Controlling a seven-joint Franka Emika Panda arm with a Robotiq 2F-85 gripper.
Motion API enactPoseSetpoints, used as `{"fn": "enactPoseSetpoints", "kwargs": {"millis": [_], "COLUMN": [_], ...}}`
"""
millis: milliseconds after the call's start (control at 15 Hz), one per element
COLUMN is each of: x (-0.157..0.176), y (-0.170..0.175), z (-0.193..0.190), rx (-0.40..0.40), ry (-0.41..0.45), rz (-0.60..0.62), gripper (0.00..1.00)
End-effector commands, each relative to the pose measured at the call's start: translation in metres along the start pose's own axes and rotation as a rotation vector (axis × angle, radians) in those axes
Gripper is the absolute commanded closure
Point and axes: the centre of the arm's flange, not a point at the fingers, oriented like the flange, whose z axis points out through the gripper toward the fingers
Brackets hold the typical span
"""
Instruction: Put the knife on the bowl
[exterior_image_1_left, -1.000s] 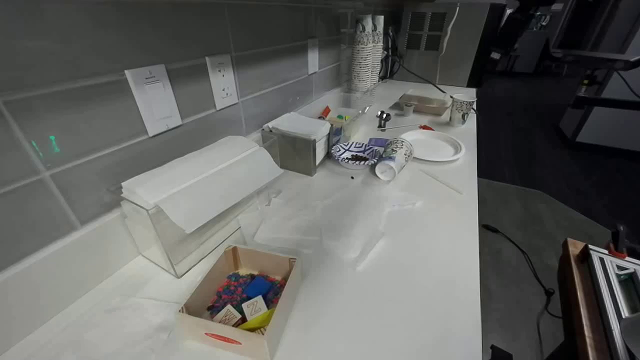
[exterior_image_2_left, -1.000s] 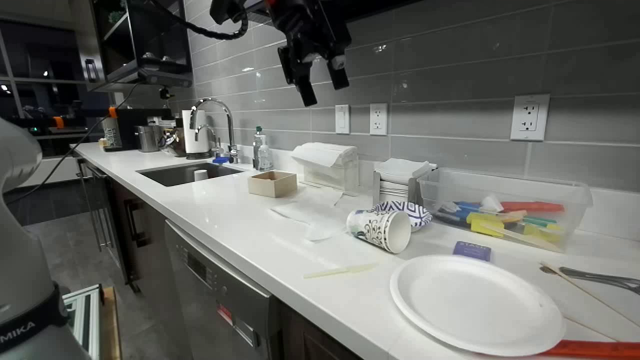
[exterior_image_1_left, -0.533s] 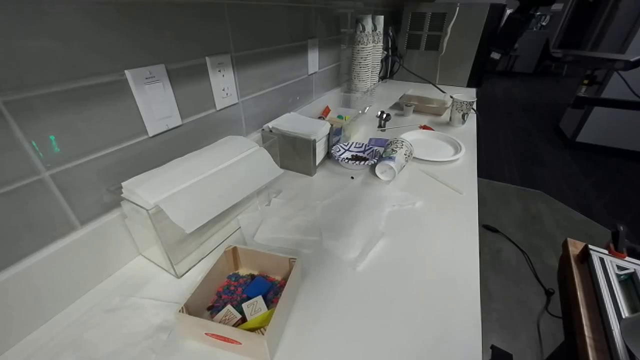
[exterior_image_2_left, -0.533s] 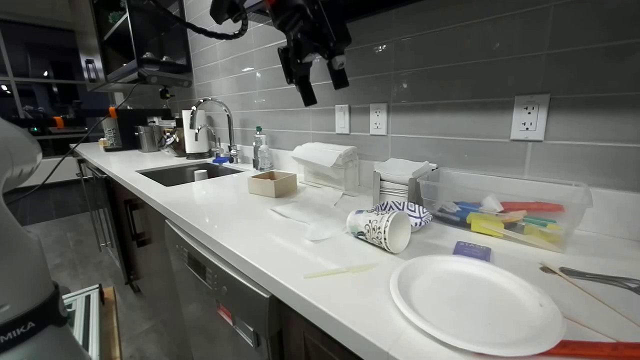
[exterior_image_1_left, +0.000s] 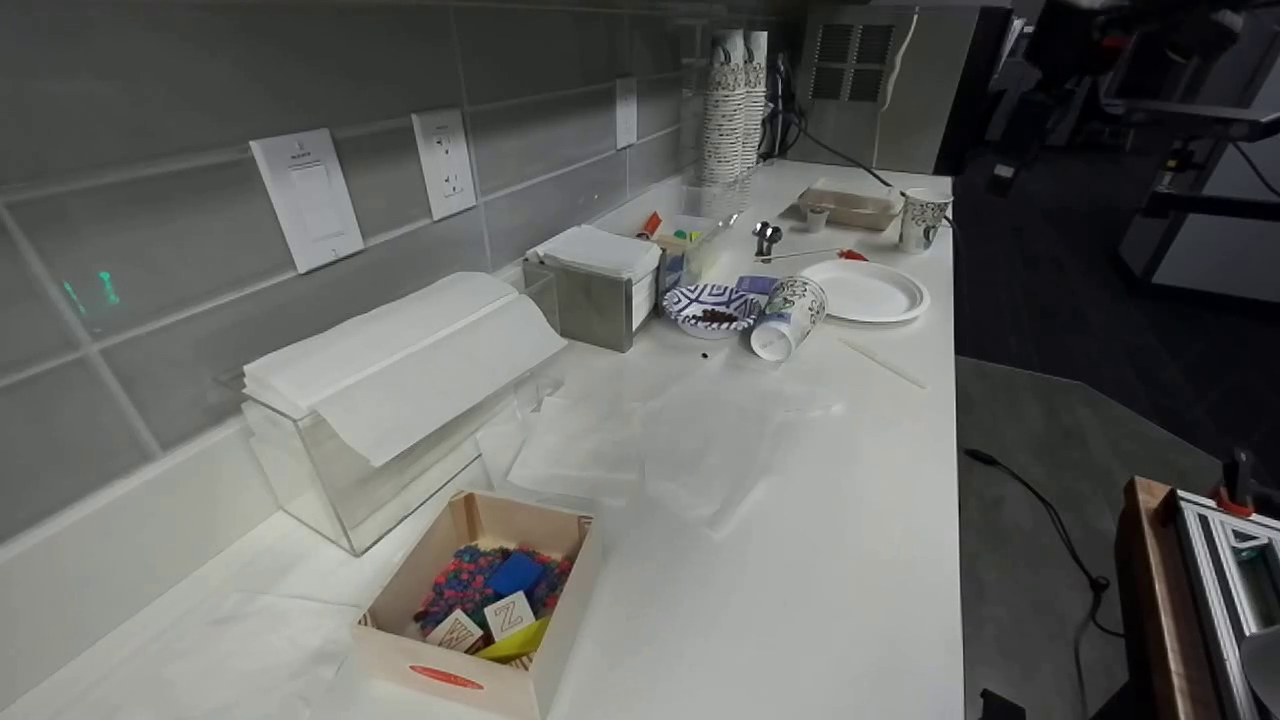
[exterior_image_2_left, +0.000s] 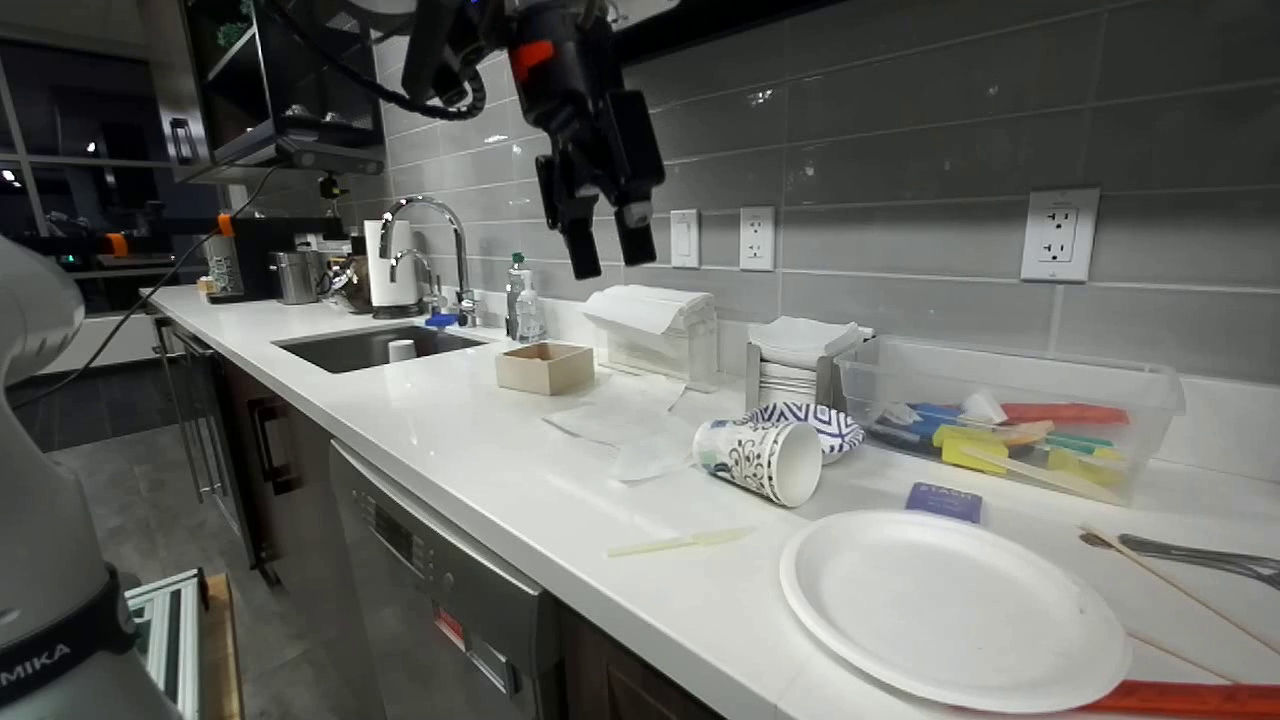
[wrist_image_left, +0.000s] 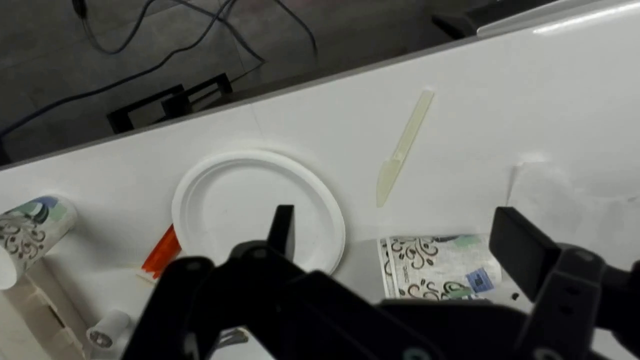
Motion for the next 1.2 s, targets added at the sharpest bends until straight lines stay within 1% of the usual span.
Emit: {"fn": "enactPoseSetpoints", "kwargs": {"millis": [0,133,267,400,600,733,800,933,1000,1133], "x": [-0.032,-0.041,-0.046,-0.048,-0.030,-0.018,-0.016,-0.015,-0.025,-0.023], "y": [0.003,0.004,0.001,-0.008,-0.019,-0.030,-0.037,-0.048,-0.038,-0.045], "z": [0.056,0.089,0.122,0.151,0.182,0.200,0.208,0.223,0.201,0.214], "rx": [0.010,0.024,0.014,0.013,0.022,0.048,0.075,0.066,0.059,0.059], "ry": [0.007,0.019,0.040,0.038,0.021,0.009,-0.017,-0.037,-0.021,-0.043], "rz": [0.045,0.083,0.142,0.210,0.303,0.335,0.350,0.354,0.324,0.330], "gripper": [0.00,0.00,0.00,0.00,0.00,0.00,0.00,0.00,0.00,0.00]}}
